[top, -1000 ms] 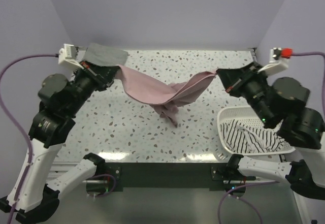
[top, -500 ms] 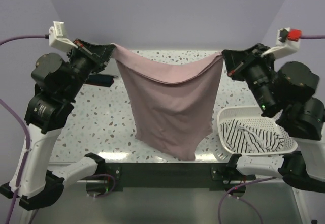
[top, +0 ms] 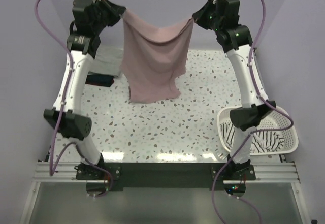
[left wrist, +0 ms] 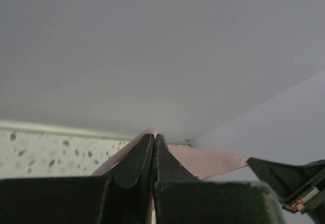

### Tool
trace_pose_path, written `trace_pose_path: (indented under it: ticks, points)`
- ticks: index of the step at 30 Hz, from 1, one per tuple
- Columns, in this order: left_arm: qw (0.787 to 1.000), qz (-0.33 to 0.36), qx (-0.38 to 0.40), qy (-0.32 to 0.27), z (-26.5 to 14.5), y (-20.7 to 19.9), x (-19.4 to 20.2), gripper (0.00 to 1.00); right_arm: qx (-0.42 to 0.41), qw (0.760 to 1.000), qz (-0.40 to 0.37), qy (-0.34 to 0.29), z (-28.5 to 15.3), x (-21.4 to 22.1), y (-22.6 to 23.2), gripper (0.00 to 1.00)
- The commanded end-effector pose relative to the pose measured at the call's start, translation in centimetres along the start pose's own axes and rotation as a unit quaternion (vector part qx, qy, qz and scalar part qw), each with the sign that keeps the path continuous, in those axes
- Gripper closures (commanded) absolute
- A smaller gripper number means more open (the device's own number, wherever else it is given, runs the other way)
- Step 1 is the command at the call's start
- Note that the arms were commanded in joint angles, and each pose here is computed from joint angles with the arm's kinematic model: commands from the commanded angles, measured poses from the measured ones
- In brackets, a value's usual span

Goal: Fold and stack the tank tops
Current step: Flatten the tank top out

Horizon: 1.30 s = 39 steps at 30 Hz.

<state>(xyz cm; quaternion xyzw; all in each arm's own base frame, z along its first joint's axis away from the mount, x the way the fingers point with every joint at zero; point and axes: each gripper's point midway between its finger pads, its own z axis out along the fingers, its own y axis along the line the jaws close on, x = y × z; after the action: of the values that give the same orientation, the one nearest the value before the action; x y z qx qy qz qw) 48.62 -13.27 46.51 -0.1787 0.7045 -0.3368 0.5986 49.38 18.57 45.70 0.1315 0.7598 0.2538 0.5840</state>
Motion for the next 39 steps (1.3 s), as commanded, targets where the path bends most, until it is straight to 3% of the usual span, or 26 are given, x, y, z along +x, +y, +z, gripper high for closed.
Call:
trace_pose_path:
  ticks: [1,2,4,5,7,8,10,11,16,17,18,19,20,22,23,25,30,34,39]
  points:
    - [0.982,0.036,0.173,-0.059,0.0,-8.4,-7.9,1.0,-0.147,0.987,0.042,-0.054,-1.9,-6.2,5.6,1.0]
    - [0.974,0.05,0.204,-0.085,-1.0,-10.4,-10.2,1.0,-0.154,0.984,0.044,-0.074,-2.5,-7.8,5.6,1.0]
    - [0.969,0.056,0.221,-0.099,-2.7,-10.5,-12.3,1.0,-0.171,0.979,0.036,-0.107,-5.0,-10.1,6.3,1.0]
    - [0.967,0.05,0.226,-0.102,-3.9,-10.1,-12.6,1.0,-0.15,0.984,0.036,-0.09,-4.0,-8.7,4.8,1.0]
    - [0.969,0.047,0.222,-0.097,-4.5,-8.7,-12.1,1.0,-0.153,0.982,0.033,-0.103,-6.4,-9.2,4.8,1.0]
    - [0.974,0.046,0.208,-0.082,-4.6,-7.5,-10.7,1.0,-0.126,0.989,0.036,-0.067,-4.8,-6.1,2.8,1.0]
    - [0.98,0.046,0.185,-0.064,-4.6,-5.4,-9.7,1.0,-0.122,0.99,0.038,-0.062,-6.4,-5.2,2.1,1.0]
    - [0.984,0.037,0.169,-0.043,-4.7,-3.8,-7.8,1.0,-0.092,0.995,0.042,-0.019,-4.8,-1.2,-0.4,1.0]
    - [0.994,-0.014,0.098,0.035,-6.0,3.5,0.8,1.0,-0.022,0.995,0.066,0.072,-6.6,9.4,-7.4,1.0]
    - [0.995,-0.043,0.064,0.071,-7.2,6.7,4.9,1.0,0.019,0.99,0.071,0.12,-7.1,14.6,-11.0,1.0]
    - [0.994,-0.06,0.037,0.087,-8.0,8.8,7.2,1.0,0.022,0.989,0.076,0.125,-8.7,15.7,-11.7,1.0]
    - [0.991,-0.082,0.01,0.107,-9.0,10.7,9.7,1.0,0.034,0.986,0.08,0.143,-9.8,17.7,-12.9,1.0]
    - [0.985,-0.103,-0.033,0.136,-11.3,14.3,14.2,1.0,0.07,0.975,0.084,0.193,-11.1,22.7,-16.0,1.0]
    - [0.974,-0.123,-0.092,0.164,-14.0,18.3,18.8,1.0,0.092,0.966,0.087,0.225,-14.0,26.0,-18.2,1.0]
    - [0.962,-0.137,-0.132,0.197,-16.9,21.2,23.0,1.0,0.12,0.952,0.094,0.266,-15.7,30.0,-20.6,1.0]
    - [0.942,-0.156,-0.181,0.235,-20.9,24.7,28.3,1.0,0.149,0.933,0.105,0.312,-18.7,34.1,-22.9,1.0]
    - [0.911,-0.176,-0.213,0.304,-25.9,27.5,34.7,1.0,0.192,0.903,0.117,0.365,-23.2,38.0,-25.3,1.0]
    - [0.893,-0.152,-0.254,0.34,-28.6,28.5,35.7,1.0,0.221,0.89,0.122,0.38,-25.7,38.8,-26.2,1.0]
    - [0.888,-0.138,-0.27,0.346,-30.2,28.7,35.7,1.0,0.243,0.881,0.122,0.389,-27.4,39.4,-27.0,1.0]
